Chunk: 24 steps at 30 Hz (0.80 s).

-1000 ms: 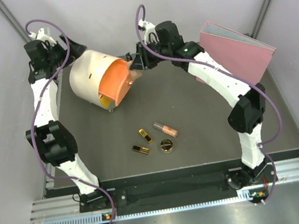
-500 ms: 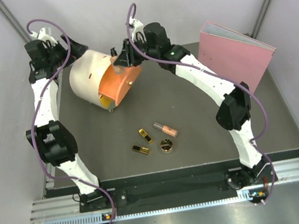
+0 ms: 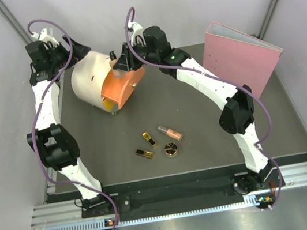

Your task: Organize the makeup

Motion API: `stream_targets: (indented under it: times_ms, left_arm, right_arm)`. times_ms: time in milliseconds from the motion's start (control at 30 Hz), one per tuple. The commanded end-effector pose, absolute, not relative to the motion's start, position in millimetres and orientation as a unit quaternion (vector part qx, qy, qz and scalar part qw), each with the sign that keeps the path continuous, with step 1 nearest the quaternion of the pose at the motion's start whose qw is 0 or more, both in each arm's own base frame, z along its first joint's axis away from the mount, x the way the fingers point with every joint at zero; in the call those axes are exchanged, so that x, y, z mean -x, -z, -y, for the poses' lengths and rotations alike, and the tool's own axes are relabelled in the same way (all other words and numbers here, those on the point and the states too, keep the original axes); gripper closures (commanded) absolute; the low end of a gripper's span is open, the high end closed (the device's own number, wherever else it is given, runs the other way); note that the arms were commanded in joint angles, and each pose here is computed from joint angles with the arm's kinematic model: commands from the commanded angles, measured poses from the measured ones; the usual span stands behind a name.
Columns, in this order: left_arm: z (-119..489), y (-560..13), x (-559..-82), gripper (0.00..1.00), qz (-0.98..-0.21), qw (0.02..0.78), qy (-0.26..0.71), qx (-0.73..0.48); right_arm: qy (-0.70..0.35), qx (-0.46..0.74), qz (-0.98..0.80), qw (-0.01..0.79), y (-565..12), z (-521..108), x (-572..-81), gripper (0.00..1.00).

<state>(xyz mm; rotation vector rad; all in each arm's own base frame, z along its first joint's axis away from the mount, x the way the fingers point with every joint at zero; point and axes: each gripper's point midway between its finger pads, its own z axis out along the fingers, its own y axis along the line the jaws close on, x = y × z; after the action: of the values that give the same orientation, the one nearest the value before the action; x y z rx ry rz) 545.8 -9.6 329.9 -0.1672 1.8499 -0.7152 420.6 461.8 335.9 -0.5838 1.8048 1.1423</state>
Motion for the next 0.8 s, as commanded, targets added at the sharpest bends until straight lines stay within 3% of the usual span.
stream_targets:
  times_ms: [0,433,533,567,600,767]
  left_arm:
    - [11.8,-345.6,-550.9,0.04,-0.764,0.568,0.301,0.049]
    - [10.2,-346.2,-551.4,0.04,-0.765,0.57,0.297,0.046]
    - [9.8,-347.7,-551.9,0.04,-0.764,0.571,0.295,0.045]
    - [9.4,-348.1,-551.8,0.04,-0.765,0.571,0.294,0.046]
    - [9.1,-348.4,-551.9,0.04,-0.765,0.572,0.293,0.045]
    - [6.4,-349.8,-552.5,0.03,-0.765,0.574,0.288,0.045]
  right_arm:
    - [-0.464,0.251,-0.705,0.474,-353.8,-474.6,-416.5,0.74]
    - [-0.444,0.245,-0.735,0.451,-318.6,-476.3,-423.9,0.73]
    - [-0.444,0.246,-0.735,0.451,-318.8,-476.6,-423.2,0.61]
    - [-0.441,0.244,-0.736,0.452,-317.6,-475.4,-424.8,0.51]
    - [-0.44,0.242,-0.736,0.453,-318.5,-475.0,-425.1,0.48]
    - [-0.435,0.237,-0.739,0.456,-317.3,-474.0,-427.9,0.39]
